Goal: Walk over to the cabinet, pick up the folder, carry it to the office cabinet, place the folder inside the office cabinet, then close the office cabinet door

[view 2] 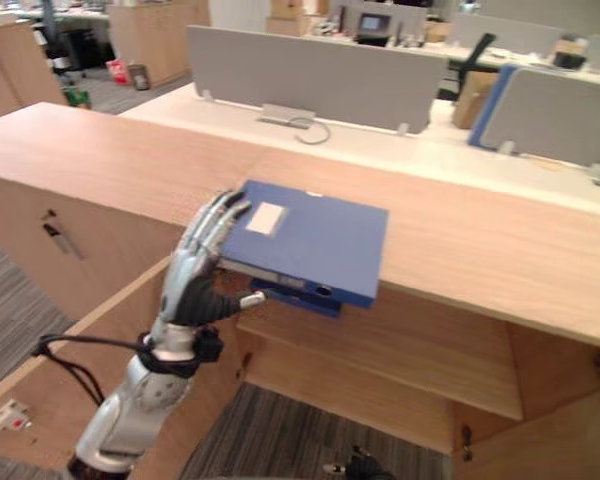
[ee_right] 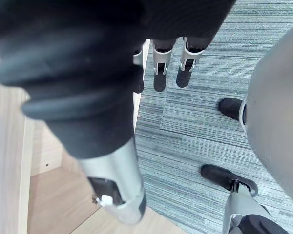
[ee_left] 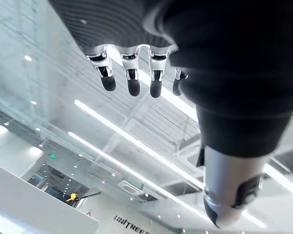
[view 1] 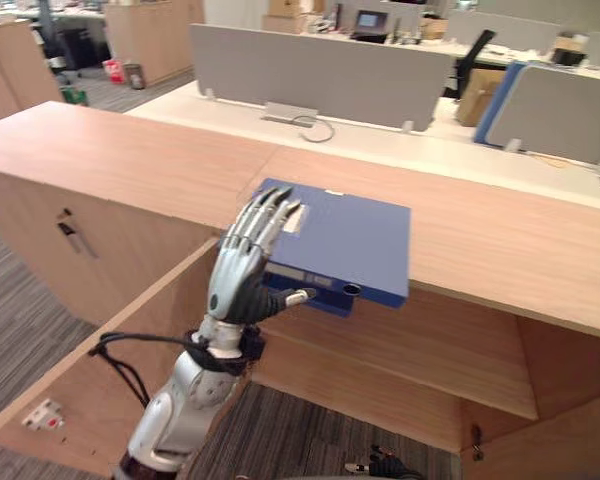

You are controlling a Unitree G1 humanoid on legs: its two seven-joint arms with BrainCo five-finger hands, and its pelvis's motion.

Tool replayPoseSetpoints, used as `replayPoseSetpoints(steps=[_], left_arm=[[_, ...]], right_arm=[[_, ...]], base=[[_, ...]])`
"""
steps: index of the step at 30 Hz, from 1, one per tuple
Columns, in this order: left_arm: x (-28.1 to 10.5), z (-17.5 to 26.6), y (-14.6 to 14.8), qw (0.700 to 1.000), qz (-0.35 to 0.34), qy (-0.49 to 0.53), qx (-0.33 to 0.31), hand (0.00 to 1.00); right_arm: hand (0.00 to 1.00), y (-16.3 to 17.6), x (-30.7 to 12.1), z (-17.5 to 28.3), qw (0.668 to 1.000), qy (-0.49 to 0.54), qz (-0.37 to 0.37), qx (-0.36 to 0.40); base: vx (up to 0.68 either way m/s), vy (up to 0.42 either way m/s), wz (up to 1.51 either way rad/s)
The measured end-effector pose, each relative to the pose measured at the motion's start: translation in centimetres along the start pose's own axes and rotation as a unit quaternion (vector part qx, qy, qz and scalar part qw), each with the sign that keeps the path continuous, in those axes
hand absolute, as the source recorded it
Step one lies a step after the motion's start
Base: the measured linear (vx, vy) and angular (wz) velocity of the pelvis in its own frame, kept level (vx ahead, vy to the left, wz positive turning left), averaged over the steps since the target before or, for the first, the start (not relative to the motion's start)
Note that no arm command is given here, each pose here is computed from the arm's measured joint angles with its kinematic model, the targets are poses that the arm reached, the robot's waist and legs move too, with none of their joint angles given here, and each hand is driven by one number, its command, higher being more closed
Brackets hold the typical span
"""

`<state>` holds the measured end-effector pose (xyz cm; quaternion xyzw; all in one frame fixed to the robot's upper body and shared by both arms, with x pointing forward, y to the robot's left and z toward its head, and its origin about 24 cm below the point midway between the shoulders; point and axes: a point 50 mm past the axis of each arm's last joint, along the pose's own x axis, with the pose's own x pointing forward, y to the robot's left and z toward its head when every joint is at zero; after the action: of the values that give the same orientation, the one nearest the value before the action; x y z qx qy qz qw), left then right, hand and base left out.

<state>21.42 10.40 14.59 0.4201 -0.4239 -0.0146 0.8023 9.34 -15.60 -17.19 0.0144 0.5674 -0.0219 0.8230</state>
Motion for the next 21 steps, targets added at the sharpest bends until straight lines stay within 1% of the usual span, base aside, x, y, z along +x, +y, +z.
replayPoseSetpoints(steps=[2, 3, 6, 9, 13, 15, 21], left_arm=[[0.1, -0.6, -0.5, 1.000, -0.017, -0.002, 0.024, 0.00], [0.1, -1.1, -0.7, 0.999, -0.030, -0.006, 0.045, 0.00], [0.0, -1.5, -0.7, 0.996, -0.044, -0.015, 0.074, 0.00], [0.1, -2.3, -1.0, 0.994, -0.058, -0.015, 0.096, 0.00], [-1.0, -4.5, -1.8, 0.986, -0.107, 0.013, 0.128, 0.00], [-1.5, -5.6, -2.0, 0.981, -0.126, 0.029, 0.142, 0.00], [-1.6, -7.2, -2.3, 0.971, -0.149, 0.041, 0.181, 0.00]], right_arm=[[0.00, 0.0, 0.0, 0.2, 1.000, -0.002, 0.001, -0.004], [0.00, 0.0, 0.0, 0.2, 1.000, -0.002, 0.001, -0.004], [0.00, -0.1, 0.1, 0.2, 1.000, 0.001, 0.000, -0.006], [0.00, -0.1, 0.1, 0.2, 1.000, 0.001, 0.000, -0.008], [0.00, -0.2, 0.1, 0.3, 1.000, 0.000, -0.001, -0.013], [0.00, -0.3, 0.1, 0.4, 1.000, -0.001, 0.000, -0.031], [0.00, -0.8, 0.1, 0.7, 0.999, -0.008, 0.000, -0.042]], base=[[0.01, -0.003, -0.21], [0.01, 0.005, -0.13], [0.01, 0.012, -0.14], [0.01, 0.020, -0.10], [0.01, 0.010, -0.12], [0.01, 0.003, -0.10], [0.02, 0.016, -0.06]])
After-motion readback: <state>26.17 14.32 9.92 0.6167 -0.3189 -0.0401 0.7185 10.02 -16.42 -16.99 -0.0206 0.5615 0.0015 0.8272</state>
